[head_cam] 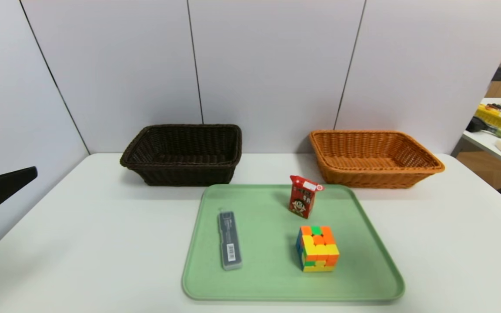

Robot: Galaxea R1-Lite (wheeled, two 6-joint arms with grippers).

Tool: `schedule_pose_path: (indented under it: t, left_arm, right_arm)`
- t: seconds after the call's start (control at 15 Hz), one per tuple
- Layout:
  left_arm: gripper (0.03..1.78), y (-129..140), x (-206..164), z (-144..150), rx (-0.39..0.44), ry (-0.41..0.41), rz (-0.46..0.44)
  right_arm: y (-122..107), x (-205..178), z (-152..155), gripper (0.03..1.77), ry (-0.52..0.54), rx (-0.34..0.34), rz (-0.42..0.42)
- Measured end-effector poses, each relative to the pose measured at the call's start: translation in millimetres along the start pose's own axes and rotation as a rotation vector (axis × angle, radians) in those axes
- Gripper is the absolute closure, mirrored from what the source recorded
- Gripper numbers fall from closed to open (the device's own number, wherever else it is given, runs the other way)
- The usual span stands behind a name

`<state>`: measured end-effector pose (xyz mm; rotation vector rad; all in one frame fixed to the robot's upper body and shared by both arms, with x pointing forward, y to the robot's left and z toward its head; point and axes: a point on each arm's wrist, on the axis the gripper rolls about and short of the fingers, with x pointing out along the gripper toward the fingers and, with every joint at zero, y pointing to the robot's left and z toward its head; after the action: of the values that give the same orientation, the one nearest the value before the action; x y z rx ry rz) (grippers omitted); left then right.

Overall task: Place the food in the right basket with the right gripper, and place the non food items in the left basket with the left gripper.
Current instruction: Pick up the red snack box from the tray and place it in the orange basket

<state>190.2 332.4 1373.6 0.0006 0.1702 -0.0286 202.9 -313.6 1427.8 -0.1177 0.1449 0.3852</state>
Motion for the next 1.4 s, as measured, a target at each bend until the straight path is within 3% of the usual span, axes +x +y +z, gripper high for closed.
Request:
schedule_pose_path:
  t: [0.2, 0.67, 1.4]
  left_arm:
    - [0.12, -7, 25, 7, -0.017, 0.054, -0.056]
    - [0.12, -28, 66, -5, -0.011, 0.198, -0.125]
    - [0.12, -35, 81, -14, 0.005, 0.262, -0.14]
  right_arm:
    - [5, 51, -2, 0.1, 0.11, 0.002, 0.098]
    - [42, 152, -32, 0.1, 0.347, -0.017, 0.29]
    - [60, 237, -75, 0.1, 0.533, -0.025, 0.301]
